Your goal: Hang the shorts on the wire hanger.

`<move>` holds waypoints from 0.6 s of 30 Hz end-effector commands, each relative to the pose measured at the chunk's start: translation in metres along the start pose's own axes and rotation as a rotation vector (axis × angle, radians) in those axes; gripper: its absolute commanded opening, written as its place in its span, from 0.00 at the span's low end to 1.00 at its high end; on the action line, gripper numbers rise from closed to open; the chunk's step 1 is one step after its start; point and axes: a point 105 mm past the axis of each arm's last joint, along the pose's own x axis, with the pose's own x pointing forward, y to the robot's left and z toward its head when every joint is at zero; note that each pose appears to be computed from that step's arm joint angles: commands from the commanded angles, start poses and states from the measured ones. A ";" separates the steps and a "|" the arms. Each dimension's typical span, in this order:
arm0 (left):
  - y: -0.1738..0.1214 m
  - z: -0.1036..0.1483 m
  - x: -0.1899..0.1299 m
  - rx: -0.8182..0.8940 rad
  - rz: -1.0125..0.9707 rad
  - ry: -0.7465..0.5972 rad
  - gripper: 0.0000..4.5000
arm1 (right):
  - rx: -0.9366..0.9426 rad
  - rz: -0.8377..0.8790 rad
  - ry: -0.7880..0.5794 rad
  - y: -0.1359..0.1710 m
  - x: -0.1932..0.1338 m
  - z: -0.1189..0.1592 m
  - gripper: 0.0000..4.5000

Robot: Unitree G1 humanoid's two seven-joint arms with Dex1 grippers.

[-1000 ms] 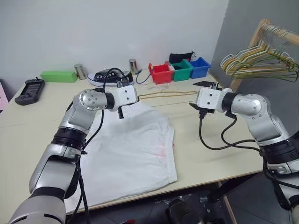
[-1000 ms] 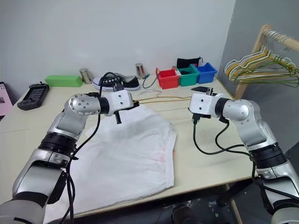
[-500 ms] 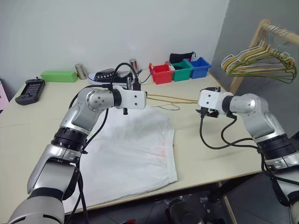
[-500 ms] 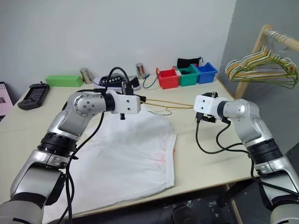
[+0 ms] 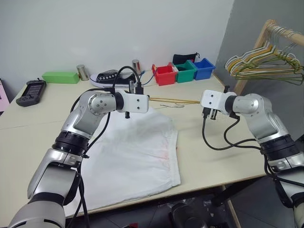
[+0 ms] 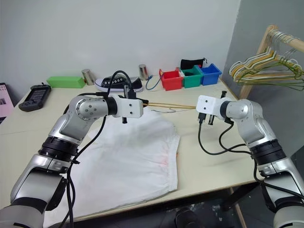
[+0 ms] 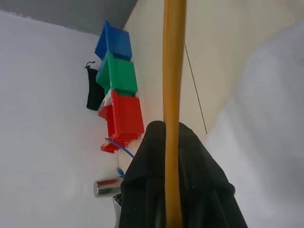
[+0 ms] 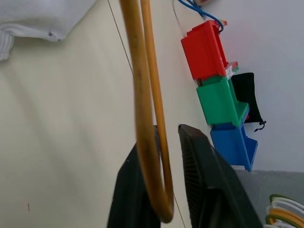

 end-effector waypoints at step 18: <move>0.041 0.013 -0.032 -0.141 0.128 -0.185 0.65 | -0.043 0.034 -0.014 0.004 -0.011 0.001 0.00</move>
